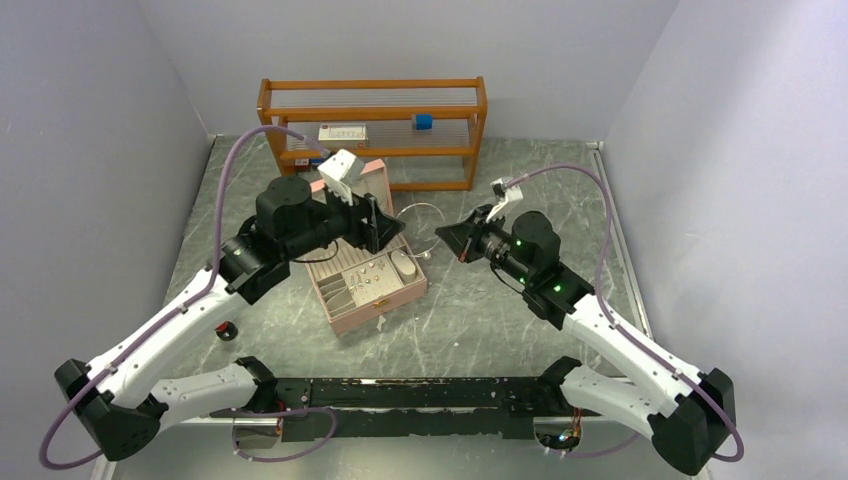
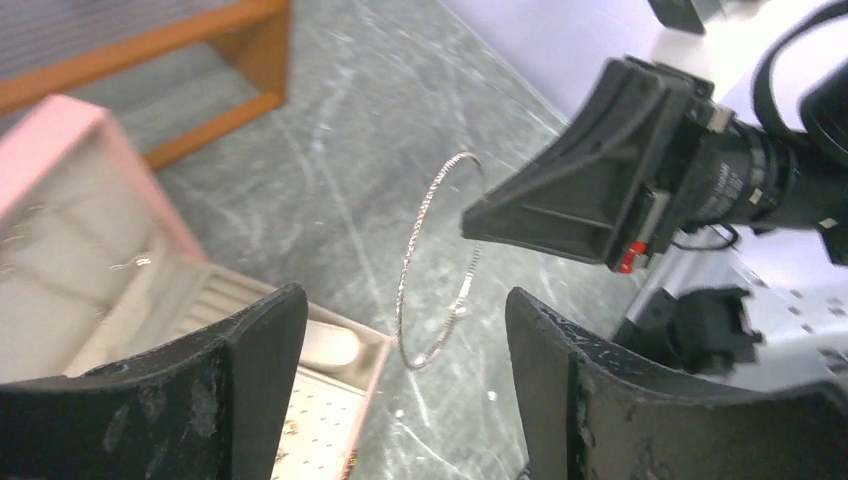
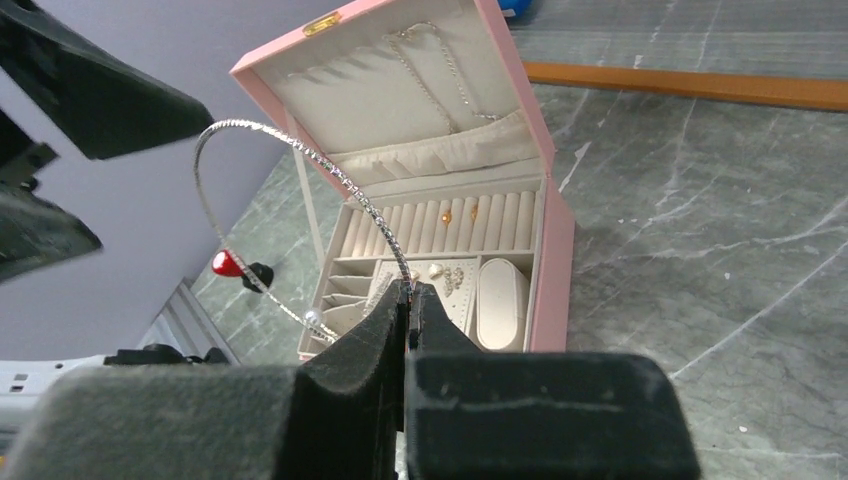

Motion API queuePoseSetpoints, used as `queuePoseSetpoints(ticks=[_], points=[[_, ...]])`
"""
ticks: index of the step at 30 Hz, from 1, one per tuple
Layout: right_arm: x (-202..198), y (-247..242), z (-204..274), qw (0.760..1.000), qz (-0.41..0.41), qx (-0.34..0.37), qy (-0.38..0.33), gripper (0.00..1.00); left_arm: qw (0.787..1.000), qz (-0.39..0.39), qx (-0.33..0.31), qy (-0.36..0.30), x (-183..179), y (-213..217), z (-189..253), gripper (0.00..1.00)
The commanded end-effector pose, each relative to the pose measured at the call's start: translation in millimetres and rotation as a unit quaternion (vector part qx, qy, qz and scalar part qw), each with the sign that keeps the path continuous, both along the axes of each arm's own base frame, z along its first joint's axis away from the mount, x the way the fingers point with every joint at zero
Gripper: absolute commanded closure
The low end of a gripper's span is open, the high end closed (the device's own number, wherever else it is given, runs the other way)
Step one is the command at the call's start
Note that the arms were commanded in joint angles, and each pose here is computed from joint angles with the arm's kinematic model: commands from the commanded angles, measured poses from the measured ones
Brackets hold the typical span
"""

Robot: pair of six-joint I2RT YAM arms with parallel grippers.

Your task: Organize the mixed jewelry

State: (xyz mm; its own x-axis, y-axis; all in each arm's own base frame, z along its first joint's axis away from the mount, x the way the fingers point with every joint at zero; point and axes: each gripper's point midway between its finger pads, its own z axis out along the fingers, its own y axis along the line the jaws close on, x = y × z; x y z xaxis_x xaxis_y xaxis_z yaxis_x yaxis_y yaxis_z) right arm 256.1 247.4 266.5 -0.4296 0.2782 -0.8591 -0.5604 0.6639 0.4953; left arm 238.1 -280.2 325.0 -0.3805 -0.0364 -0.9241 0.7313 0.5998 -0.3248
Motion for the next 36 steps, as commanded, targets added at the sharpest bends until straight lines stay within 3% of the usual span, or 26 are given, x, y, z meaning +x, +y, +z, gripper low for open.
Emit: queuePoseSetpoints(ticks=[1,6,11,19,27,36], points=[[9,8,15,1.0,0.006,0.005,-0.027,1.0,0.99,0.135,0.015,-0.046,22,47,23,0.23],[17,26,4,0.999,0.026,0.001,-0.021,1.0,0.966,0.243,-0.004,-0.092,24,98,55,0.21],[21,58,-2,0.998,0.049,-0.01,-0.024,1.0,0.927,0.357,-0.037,-0.112,17,155,75,0.21],[42,129,-24,0.998,0.059,-0.023,-0.005,1.0,0.889,0.439,-0.079,-0.1,10,192,69,0.22],[66,183,-48,0.998,0.045,-0.029,0.019,1.0,0.888,0.443,-0.074,-0.099,14,191,61,0.23],[86,204,-48,0.998,0.041,-0.038,0.016,1.0,0.893,0.436,-0.059,-0.093,17,185,53,0.24]])
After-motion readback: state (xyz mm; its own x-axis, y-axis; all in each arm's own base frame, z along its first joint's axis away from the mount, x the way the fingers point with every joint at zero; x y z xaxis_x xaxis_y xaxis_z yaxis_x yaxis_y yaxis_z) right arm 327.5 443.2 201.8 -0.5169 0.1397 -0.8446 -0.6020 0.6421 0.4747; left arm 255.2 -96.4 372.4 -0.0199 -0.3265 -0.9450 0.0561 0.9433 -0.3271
